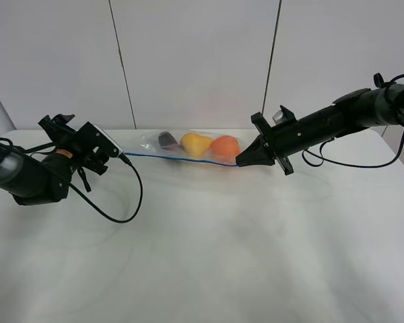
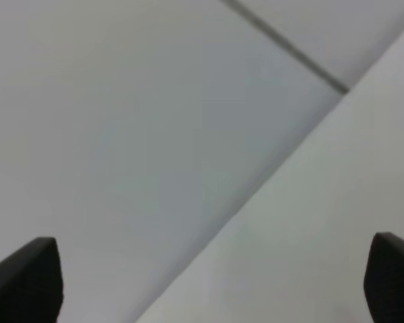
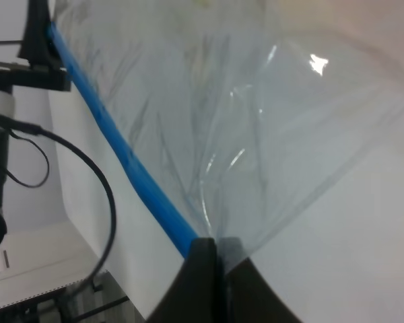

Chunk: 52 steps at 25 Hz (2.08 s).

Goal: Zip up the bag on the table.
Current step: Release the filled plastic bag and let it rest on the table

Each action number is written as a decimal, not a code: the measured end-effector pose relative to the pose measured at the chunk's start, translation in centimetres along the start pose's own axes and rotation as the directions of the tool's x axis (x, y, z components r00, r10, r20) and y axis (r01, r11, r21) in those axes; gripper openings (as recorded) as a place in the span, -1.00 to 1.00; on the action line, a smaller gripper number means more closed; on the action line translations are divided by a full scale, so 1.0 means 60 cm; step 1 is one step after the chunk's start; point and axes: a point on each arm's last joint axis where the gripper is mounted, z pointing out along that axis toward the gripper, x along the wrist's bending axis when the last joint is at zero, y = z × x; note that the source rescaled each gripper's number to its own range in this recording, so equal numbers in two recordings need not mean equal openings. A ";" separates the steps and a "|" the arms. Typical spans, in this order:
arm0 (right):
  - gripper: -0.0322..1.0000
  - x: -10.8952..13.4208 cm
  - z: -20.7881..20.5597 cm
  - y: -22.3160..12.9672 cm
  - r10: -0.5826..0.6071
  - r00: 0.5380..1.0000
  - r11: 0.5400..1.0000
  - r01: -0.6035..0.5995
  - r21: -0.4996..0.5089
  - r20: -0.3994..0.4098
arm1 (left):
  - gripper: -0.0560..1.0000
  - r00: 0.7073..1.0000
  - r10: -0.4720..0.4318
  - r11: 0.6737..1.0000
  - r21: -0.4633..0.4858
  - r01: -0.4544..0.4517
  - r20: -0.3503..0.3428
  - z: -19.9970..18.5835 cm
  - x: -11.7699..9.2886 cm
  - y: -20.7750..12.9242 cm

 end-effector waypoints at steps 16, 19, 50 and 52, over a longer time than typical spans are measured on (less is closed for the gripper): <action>-0.94 0.000 0.000 0.000 0.006 1.000 1.000 -0.006 0.000 0.000 | 0.92 0.831 -0.546 0.837 -0.065 0.543 -0.106 0.000 0.068 -0.007; -0.94 0.000 0.000 0.000 0.011 1.000 1.000 -0.011 0.000 0.001 | 0.92 0.710 -0.700 0.713 -0.043 0.699 -0.069 -0.001 0.069 -0.004; -0.94 0.000 0.000 0.000 0.016 1.000 1.000 -0.016 -0.001 -0.002 | 0.98 0.590 -0.791 0.379 0.886 0.268 0.160 0.005 0.168 0.105; -0.94 0.000 0.000 0.000 0.016 1.000 1.000 -0.016 -0.001 -0.002 | 0.99 0.590 -0.791 0.356 0.905 0.233 0.160 0.001 0.179 0.111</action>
